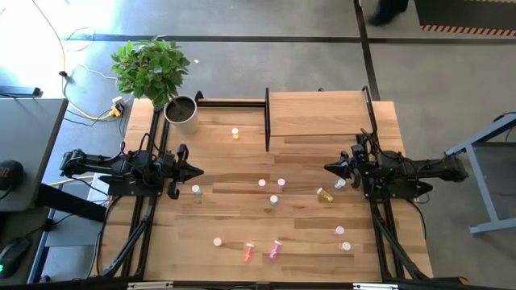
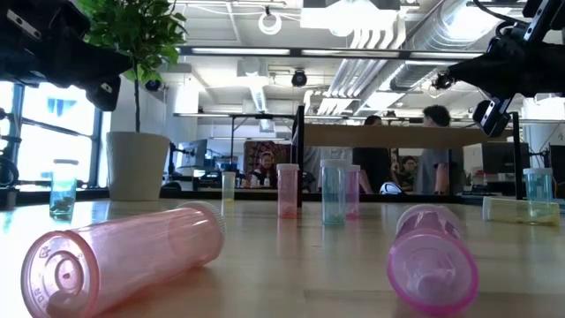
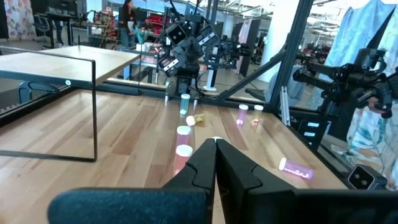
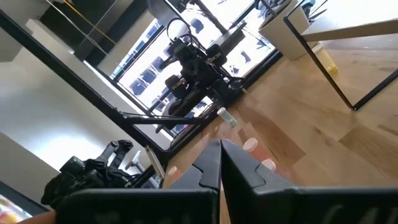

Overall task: Pick and place medicine bottles onto shelf by color
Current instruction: Put the top purple pill bottle on the shelf

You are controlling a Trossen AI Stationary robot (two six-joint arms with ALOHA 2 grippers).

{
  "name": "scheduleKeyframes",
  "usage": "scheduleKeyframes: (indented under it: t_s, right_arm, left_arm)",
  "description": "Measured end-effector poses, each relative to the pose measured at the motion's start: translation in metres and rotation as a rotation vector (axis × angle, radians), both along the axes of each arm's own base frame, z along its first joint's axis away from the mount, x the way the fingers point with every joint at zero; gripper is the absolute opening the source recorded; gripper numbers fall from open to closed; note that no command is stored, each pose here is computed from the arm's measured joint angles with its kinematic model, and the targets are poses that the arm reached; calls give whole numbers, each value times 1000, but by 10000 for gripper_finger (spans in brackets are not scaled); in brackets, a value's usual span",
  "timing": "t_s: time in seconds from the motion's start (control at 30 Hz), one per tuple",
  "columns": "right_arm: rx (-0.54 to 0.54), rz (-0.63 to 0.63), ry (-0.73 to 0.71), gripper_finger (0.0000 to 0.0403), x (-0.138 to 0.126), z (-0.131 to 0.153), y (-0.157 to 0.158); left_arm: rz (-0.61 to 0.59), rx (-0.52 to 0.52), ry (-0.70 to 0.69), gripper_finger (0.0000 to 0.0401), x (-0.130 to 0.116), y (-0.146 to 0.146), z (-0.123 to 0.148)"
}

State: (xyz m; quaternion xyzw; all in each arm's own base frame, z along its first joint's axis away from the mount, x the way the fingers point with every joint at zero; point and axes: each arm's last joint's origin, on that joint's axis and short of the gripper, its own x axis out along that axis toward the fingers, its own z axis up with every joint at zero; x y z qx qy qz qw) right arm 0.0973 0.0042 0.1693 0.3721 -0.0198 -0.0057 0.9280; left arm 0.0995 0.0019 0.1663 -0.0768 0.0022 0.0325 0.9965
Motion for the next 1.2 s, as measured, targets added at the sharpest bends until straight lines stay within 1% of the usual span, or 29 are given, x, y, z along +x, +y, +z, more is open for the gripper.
scheduleKeyframes:
  t_s: [0.13,0.33,0.57,0.67,0.83,0.97,1.1,1.2]
  right_arm:
    - [-7,-5,1,0,0,0,0]
    - [-75,-11,-42,0,-1,7,0]
    - [-182,-43,-119,0,-8,34,-1]
    - [-202,-59,-145,0,-12,47,-2]
    - [-243,-110,-109,0,-14,63,-3]
    - [-268,-152,-40,0,-9,72,-4]
    - [-312,-150,11,0,1,83,-4]
    - [-322,-143,58,1,10,91,-3]
  left_arm:
    - [0,0,0,1,0,0,0]
    - [0,0,0,1,0,0,0]
    - [27,0,-3,1,0,1,0]
    - [28,-14,-11,1,0,1,1]
    - [31,-106,-18,0,0,1,1]
    - [32,-181,-24,0,0,1,1]
    - [51,-220,-28,0,0,1,1]
    - [54,-235,-30,0,0,2,1]
